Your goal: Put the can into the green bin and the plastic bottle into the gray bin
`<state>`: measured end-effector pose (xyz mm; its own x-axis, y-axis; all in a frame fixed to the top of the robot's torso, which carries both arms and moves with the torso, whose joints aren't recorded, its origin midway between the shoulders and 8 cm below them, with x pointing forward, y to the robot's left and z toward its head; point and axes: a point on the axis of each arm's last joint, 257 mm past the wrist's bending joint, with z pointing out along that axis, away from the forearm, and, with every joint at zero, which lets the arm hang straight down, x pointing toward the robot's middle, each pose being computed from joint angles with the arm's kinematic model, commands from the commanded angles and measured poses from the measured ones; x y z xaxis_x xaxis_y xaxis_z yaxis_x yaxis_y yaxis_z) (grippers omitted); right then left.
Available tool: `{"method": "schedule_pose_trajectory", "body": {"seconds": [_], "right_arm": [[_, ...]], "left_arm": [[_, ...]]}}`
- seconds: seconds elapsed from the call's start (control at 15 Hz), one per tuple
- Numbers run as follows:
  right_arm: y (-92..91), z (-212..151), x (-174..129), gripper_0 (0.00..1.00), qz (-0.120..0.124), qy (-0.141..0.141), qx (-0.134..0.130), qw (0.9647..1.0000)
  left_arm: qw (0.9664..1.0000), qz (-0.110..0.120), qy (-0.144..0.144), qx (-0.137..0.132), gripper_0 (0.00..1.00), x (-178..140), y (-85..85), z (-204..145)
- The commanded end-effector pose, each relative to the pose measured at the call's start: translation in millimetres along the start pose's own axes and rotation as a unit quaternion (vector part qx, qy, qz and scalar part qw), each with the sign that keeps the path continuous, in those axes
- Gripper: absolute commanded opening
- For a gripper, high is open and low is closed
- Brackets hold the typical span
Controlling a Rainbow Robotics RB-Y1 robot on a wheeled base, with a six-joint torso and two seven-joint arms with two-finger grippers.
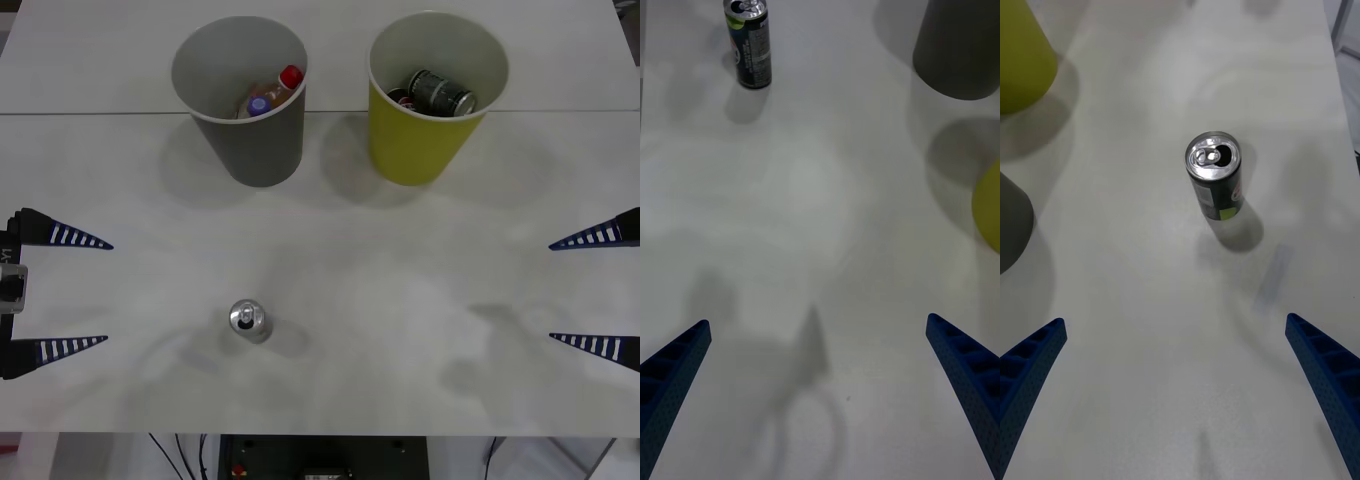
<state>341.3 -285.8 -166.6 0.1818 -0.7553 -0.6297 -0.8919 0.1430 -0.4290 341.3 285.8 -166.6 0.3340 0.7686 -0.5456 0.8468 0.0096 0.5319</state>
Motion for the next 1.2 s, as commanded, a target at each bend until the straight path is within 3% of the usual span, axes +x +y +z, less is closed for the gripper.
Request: {"method": "schedule_pose_trajectory", "body": {"seconds": [0.07,0.13,0.33,0.53,0.73,0.93,1.2], "right_arm": [[0.0,0.0,0.0,1.00,0.000,0.000,0.000,1.0000],[0.0,0.0,0.0,1.00,0.000,0.000,0.000,1.0000],[0.0,0.0,0.0,1.00,0.000,0.000,0.000,1.0000],[0.0,0.0,0.0,1.00,0.000,0.000,0.000,1.0000],[0.0,0.0,0.0,1.00,0.000,0.000,0.000,1.0000],[0.0,0.0,0.0,1.00,0.000,0.000,0.000,1.0000],[0.0,0.0,0.0,1.00,0.000,0.000,0.000,1.0000]], "left_arm": [[1.0000,0.000,0.000,0.000,1.00,0.0,0.0,0.0],[0.9999,-0.012,0.000,-0.001,1.00,5.9,-3.0,3.4],[1.0000,-0.004,0.000,-0.001,1.00,3.9,2.5,3.5],[0.9998,-0.019,-0.008,0.002,1.00,5.1,-1.1,9.3],[0.9969,-0.065,-0.044,0.002,1.00,10.4,-5.9,26.0],[0.9945,-0.077,-0.069,0.013,1.00,13.2,-7.5,33.5],[0.9916,-0.076,-0.105,0.005,1.00,18.7,-12.2,58.6]]}}
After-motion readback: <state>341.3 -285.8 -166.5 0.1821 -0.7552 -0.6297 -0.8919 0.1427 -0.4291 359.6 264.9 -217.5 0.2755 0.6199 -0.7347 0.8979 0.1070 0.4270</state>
